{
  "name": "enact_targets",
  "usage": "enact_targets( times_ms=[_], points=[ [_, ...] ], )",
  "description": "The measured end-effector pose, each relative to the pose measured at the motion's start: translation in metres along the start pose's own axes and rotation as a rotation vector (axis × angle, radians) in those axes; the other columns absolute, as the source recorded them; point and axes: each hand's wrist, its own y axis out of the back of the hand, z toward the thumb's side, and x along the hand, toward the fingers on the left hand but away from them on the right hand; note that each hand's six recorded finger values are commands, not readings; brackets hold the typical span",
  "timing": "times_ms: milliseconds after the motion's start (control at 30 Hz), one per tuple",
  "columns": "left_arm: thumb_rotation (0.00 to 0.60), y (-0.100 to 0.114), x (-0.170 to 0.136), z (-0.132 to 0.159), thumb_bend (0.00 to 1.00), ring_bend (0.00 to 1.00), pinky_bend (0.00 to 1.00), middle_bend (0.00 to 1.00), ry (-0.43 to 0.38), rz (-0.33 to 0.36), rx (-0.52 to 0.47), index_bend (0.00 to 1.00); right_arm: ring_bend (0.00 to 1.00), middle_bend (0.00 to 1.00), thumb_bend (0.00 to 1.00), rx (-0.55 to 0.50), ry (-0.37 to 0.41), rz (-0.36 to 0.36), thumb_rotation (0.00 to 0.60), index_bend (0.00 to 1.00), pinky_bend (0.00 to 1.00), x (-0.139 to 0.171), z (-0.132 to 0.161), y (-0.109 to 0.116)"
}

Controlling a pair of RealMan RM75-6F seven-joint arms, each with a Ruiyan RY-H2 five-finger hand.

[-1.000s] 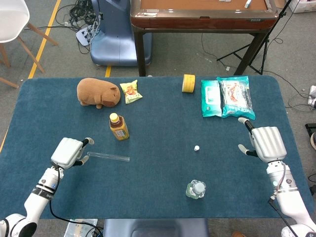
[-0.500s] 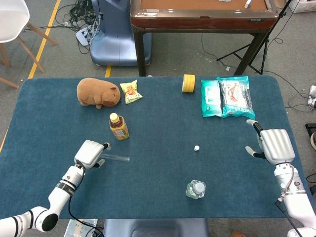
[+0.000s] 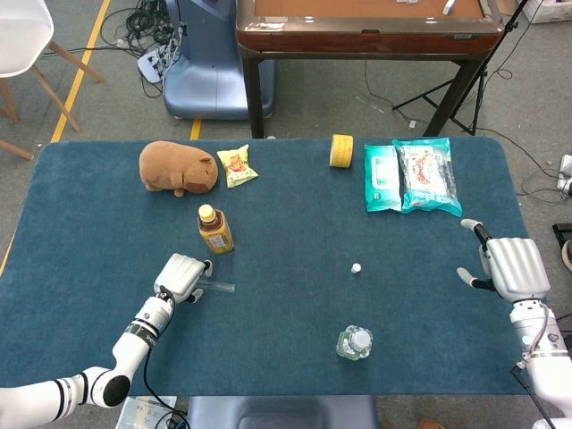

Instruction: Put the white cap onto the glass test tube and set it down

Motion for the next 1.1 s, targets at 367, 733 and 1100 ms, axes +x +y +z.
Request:
enact_targets(
  times_ms=[367, 733, 1100],
  points=[
    [0.6, -0.009, 0.004, -0.01, 0.26, 0.91, 0.96, 0.89, 0.048, -0.034, 0.002, 0.46, 0.94, 0.83, 0.18, -0.004, -0.001, 0.004, 0.6, 0.23, 1.0, 0.0, -0.002, 0.0],
    [0.6, -0.013, 0.008, -0.01, 0.26, 0.91, 0.96, 0.89, 0.053, -0.049, -0.005, 0.48, 0.95, 0.84, 0.18, -0.007, -0.006, 0.005, 0.6, 0.23, 1.0, 0.002, -0.003, 0.001],
    [0.6, -0.016, 0.009, -0.013, 0.31, 0.91, 0.96, 0.9, 0.064, -0.063, -0.017, 0.51, 0.95, 0.84, 0.18, -0.015, -0.016, 0.001, 0.6, 0.23, 1.0, 0.003, -0.006, 0.001]
  ],
)
